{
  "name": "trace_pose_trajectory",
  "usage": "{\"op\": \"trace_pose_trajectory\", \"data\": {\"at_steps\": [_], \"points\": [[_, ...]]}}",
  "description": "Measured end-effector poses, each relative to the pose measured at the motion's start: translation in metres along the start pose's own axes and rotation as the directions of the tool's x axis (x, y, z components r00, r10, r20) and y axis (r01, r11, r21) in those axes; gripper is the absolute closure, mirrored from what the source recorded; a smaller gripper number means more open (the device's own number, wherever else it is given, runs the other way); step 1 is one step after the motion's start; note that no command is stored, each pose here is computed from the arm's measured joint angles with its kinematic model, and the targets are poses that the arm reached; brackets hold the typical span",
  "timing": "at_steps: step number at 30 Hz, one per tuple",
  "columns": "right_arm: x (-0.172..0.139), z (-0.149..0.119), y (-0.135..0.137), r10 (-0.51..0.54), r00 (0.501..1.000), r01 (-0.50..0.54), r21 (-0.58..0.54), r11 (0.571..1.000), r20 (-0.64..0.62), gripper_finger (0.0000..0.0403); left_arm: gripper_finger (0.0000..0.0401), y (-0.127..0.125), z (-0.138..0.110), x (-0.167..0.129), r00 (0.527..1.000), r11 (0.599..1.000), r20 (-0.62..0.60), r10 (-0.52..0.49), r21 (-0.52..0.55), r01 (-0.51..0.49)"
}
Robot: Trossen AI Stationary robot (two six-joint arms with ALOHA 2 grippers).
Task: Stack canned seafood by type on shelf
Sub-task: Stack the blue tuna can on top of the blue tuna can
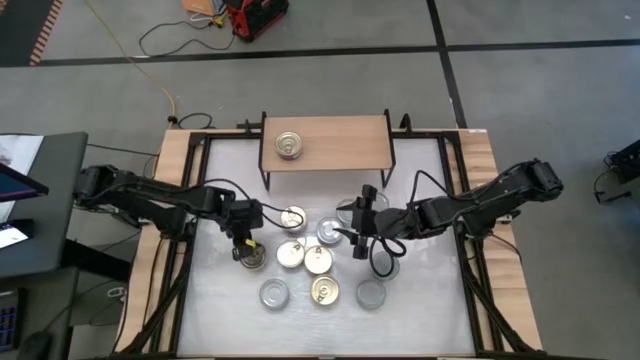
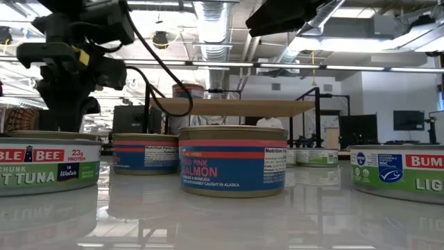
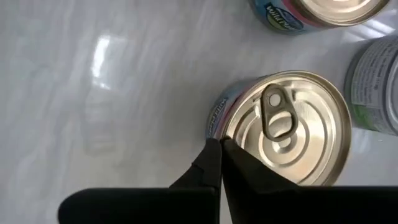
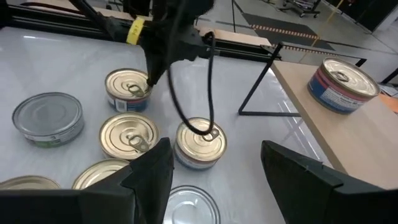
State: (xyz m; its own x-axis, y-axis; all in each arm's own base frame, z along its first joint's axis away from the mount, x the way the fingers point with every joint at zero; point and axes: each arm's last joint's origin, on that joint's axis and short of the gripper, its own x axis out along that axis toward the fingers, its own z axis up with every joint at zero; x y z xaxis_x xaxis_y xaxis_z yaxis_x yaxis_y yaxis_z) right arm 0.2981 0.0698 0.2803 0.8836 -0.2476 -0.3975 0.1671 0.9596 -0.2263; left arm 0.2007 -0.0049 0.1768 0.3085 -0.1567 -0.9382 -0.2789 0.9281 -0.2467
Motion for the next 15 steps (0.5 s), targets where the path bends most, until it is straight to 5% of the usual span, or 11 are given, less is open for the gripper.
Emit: {"op": "trace_pose_trajectory", "data": {"at_steps": [7,15], "points": [[-0.001,0.0,0.006,0.141,0.99,-0.141,0.0,0.99,0.005,0.0129,0.0401,0.015,0.009,-0.002,0.995,0.995,0.032,-0.1,-0.015,0.1],[-0.004,0.001,0.011,0.166,0.986,-0.166,-0.008,0.986,0.009,0.0129,0.0401,0.028,0.01,-0.005,0.992,0.992,0.023,-0.128,0.005,0.128]]}}
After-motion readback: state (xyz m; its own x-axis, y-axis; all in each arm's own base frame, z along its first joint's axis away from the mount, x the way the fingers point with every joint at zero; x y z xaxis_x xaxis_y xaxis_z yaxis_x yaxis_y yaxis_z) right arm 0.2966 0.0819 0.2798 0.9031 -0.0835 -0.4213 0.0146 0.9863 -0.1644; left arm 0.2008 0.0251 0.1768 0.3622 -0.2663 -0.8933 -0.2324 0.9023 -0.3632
